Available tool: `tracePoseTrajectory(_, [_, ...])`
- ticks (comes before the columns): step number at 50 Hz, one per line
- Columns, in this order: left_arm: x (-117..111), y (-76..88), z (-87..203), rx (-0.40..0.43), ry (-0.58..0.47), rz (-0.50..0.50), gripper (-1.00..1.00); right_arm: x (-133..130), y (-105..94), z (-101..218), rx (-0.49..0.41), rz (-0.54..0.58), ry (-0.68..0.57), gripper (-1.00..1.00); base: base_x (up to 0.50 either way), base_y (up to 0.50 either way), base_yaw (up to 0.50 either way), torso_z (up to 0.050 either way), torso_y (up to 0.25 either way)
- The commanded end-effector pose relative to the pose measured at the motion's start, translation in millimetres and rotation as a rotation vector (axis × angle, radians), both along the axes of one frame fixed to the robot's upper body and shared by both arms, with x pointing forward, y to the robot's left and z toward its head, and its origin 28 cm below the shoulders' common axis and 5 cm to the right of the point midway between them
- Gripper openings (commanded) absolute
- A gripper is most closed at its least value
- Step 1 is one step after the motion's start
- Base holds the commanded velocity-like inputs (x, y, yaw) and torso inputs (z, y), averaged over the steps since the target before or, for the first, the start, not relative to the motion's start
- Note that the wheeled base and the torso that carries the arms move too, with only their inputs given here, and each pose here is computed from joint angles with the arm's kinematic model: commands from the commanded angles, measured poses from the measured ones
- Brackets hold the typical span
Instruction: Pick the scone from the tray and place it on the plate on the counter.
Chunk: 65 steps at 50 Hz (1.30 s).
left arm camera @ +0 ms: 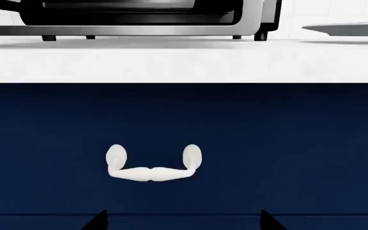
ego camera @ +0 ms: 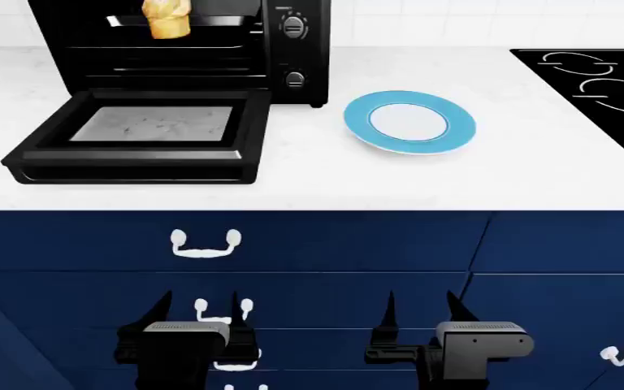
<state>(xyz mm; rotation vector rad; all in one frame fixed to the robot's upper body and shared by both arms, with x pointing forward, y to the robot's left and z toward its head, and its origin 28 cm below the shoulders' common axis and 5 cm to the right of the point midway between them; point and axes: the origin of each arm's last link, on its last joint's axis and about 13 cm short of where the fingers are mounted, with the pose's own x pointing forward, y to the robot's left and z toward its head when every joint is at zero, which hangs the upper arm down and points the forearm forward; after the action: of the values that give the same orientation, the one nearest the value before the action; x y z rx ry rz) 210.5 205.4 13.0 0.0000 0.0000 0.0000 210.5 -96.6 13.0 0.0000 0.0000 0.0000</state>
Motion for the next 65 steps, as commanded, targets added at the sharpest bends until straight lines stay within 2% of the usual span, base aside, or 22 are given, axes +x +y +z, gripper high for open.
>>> tracePoseTrajectory(1, [-1.5, 1.8, 0.1, -0.002, 0.0, 0.005, 1.0, -1.3, 0.7, -0.7, 0.012, 0.001, 0.005, 1.0, 0.0, 0.0, 0.0, 0.0, 0.0])
tracePoseTrajectory(2, [-1.6, 2.4, 0.2, -0.001, 0.003, 0.005, 1.0, -1.8, 1.0, -0.9, 0.042, 0.019, 0.011, 1.0, 0.0, 0.0, 0.0, 0.0, 0.0])
tracePoseTrajectory(3, [-1.3, 3.3, 0.7, -0.01, 0.005, 0.009, 1.0, -1.5, 0.6, -1.2, 0.018, -0.002, 0.012, 1.0, 0.0, 0.0, 0.0, 0.0, 0.0])
tracePoseTrajectory(7, [-1.8, 2.4, -0.1, -0.021, 0.011, -0.004, 1.0, -0.9, -0.2, -1.5, 0.025, -0.003, 0.015, 1.0, 0.0, 0.0, 0.0, 0.0, 0.0])
tracePoseTrajectory(8, [-3.3, 2.2, 2.2, -0.052, -0.004, -0.028, 1.0, -0.3, -0.4, -1.6, 0.027, -0.006, 0.02, 1.0, 0.0, 0.0, 0.0, 0.0, 0.0])
tracePoseTrajectory(50, [-5.7, 1.3, 0.3, -0.006, 0.018, -0.027, 1.0, -1.2, 1.3, 0.9, -0.004, -0.015, 0.043, 1.0, 0.0, 0.0, 0.0, 0.049, 0.0])
tracePoseTrajectory(51, [-7.9, 0.6, 4.6, -0.036, 0.068, -0.086, 1.0, -0.3, -0.2, 5.7, 0.001, -0.036, 0.058, 1.0, 0.0, 0.0, 0.0, 0.05, 0.0])
tracePoseTrajectory(52, [-9.7, 0.6, 16.0, 0.017, 0.09, -0.087, 1.0, -0.4, -3.0, 17.6, 0.019, -0.017, 0.098, 1.0, 0.0, 0.0, 0.0, 0.0, 0.0])
tracePoseTrajectory(53, [-13.3, 1.2, 30.3, -0.01, 0.112, -0.15, 1.0, -2.0, -5.7, 30.9, 0.029, 0.02, 0.112, 1.0, 0.0, 0.0, 0.0, 0.0, 0.0])
tracePoseTrajectory(54, [-12.5, 5.6, 57.9, -0.063, 0.091, -0.146, 1.0, -4.0, -7.3, 52.3, -0.071, 0.047, 0.106, 1.0, 0.0, 0.0, 0.0, 0.0, 0.0])
tracePoseTrajectory(55, [-10.7, 9.6, 85.4, -0.139, 0.07, -0.225, 1.0, -7.6, -8.2, 69.3, -0.108, 0.082, 0.118, 1.0, 0.0, 0.0, 0.0, 0.0, 0.0])
tracePoseTrajectory(56, [-12.2, 10.1, 107.9, -0.164, 0.069, -0.281, 1.0, -4.6, -10.1, 88.7, -0.148, -0.006, 0.111, 1.0, 0.0, 0.0, 0.0, 0.0, 0.0])
tracePoseTrajectory(57, [-15.8, 11.0, 108.9, -0.101, 0.162, -0.27, 1.0, -5.6, -10.3, 97.1, -0.148, 0.002, 0.097, 1.0, 0.0, 0.0, 0.0, 0.0, 0.0])
tracePoseTrajectory(58, [-16.4, 13.8, 123.0, 0.015, 0.13, -0.233, 1.0, -9.9, -10.9, 116.7, -0.153, 0.047, 0.075, 1.0, 0.0, 0.0, 0.0, 0.0, 0.0])
tracePoseTrajectory(59, [-15.6, 15.0, 129.5, 0.012, 0.125, -0.226, 1.0, -11.8, -10.9, 125.4, -0.14, 0.059, 0.072, 1.0, 0.0, 0.0, 0.0, 0.0, 0.0])
tracePoseTrajectory(60, [-13.7, 18.4, 145.0, -0.02, 0.136, -0.232, 1.0, -14.0, -10.7, 148.1, -0.066, 0.089, 0.039, 1.0, 0.0, 0.0, 0.0, 0.0, 0.0])
tracePoseTrajectory(61, [-14.4, 20.1, 154.8, -0.032, 0.138, -0.228, 1.0, -17.1, -11.5, 156.8, -0.096, 0.1, 0.076, 1.0, 0.0, 0.0, 0.0, 0.0, 0.0])
tracePoseTrajectory(63, [-17.7, 22.1, 175.9, -0.008, 0.136, -0.27, 1.0, -20.6, -12.9, 177.8, -0.131, 0.102, 0.06, 1.0, 0.0, 0.0, 0.0, 0.0, 0.0])
tracePoseTrajectory(64, [-17.1, 25.1, 184.2, 0.005, 0.131, -0.258, 1.0, -20.0, -14.5, 183.7, -0.142, 0.121, 0.058, 1.0, 0.0, 0.0, 0.0, 0.0, 0.0])
tracePoseTrajectory(65, [-9.8, 36.7, 194.7, 0.012, 0.141, -0.191, 1.0, -17.1, -24.8, 193.5, -0.157, 0.024, 0.024, 1.0, 0.0, 0.0, 0.0, 0.0, 0.0])
